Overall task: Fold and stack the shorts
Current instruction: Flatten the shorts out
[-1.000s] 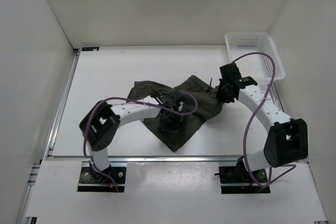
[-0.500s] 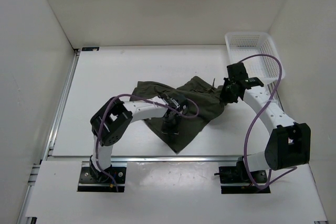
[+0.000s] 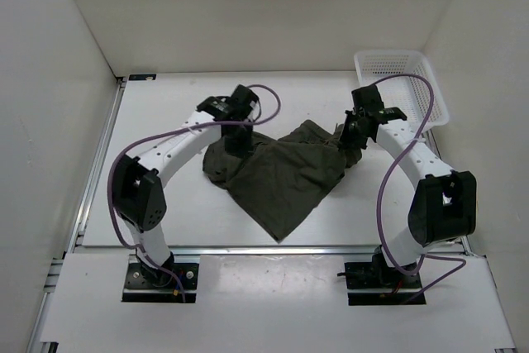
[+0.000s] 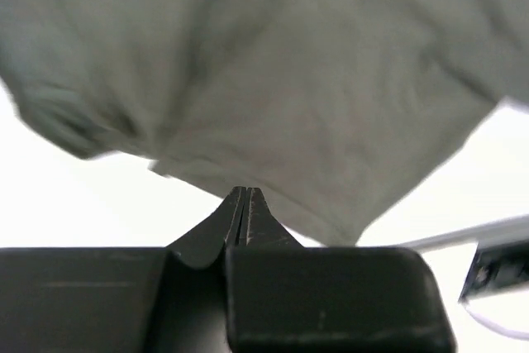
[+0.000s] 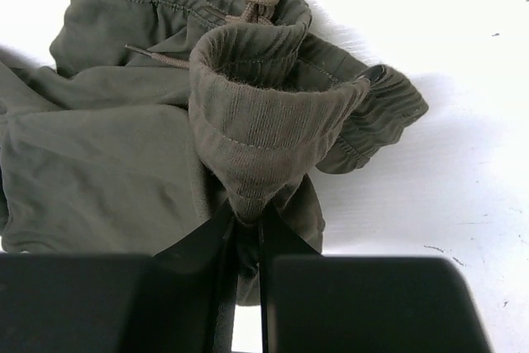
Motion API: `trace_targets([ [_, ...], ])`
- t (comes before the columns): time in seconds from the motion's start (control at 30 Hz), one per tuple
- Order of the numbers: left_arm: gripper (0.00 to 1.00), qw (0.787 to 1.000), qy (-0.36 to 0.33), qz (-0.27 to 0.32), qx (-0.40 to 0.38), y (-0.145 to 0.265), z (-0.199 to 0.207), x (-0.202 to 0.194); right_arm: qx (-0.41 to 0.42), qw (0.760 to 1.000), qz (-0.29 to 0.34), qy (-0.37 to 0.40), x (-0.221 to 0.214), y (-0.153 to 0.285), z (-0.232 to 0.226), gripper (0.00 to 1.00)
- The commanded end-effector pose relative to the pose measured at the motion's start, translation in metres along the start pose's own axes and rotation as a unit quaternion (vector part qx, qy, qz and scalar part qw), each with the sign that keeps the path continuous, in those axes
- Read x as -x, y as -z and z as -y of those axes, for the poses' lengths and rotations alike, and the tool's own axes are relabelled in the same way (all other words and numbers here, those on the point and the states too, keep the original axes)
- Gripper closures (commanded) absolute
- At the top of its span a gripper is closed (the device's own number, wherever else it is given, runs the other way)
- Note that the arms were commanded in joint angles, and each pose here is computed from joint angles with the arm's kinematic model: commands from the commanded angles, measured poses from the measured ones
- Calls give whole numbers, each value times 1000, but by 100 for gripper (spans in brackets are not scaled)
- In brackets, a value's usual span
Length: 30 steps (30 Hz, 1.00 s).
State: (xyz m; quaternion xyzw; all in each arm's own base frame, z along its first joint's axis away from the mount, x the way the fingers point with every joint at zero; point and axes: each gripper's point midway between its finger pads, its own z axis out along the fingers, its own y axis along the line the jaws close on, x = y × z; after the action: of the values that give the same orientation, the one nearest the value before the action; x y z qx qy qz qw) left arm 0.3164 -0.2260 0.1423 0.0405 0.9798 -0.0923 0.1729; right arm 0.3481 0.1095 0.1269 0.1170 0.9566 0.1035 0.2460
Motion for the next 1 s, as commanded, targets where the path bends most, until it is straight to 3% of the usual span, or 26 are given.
trace_targets([
  [0.0,90,996,-70,-58,-23,1,36,-59,16,1000,13,-2,9,5,-8,100],
  [0.07,80,992,-90,-76,-45,-7,56,-80,8,1000,9,-2,3,4,-2,100],
  [0.13,62,986,-127,-97,-53,-10,76,-111,3,1000,11,-2,-1,7,2,100],
  [0.17,26,983,-141,-105,-61,-12,86,-121,6,1000,15,-2,0,10,2,100],
  [0.2,14,975,-176,-117,-71,-11,99,-141,0,1000,5,-2,-9,5,6,100],
  [0.23,6,971,-190,-126,-68,-15,104,-152,3,1000,10,-2,-7,9,5,98],
  [0.3,0,964,-218,-140,-62,-17,111,-172,-1,1000,4,-2,-14,8,9,96],
  [0.57,3,949,-266,-169,-20,-49,114,-206,-8,1000,1,-11,-21,11,20,94],
  [0.83,27,947,-273,-168,-6,-74,114,-207,-6,1000,5,-11,-19,14,19,94],
  [0.9,43,948,-276,-160,12,-81,111,-203,-6,1000,5,-11,-19,14,19,94],
  [0.93,66,947,-278,-159,20,-81,107,-202,-6,1000,5,-11,-21,15,20,94],
  [0.97,78,948,-274,-159,34,-80,102,-201,-6,1000,5,-11,-21,15,20,94],
])
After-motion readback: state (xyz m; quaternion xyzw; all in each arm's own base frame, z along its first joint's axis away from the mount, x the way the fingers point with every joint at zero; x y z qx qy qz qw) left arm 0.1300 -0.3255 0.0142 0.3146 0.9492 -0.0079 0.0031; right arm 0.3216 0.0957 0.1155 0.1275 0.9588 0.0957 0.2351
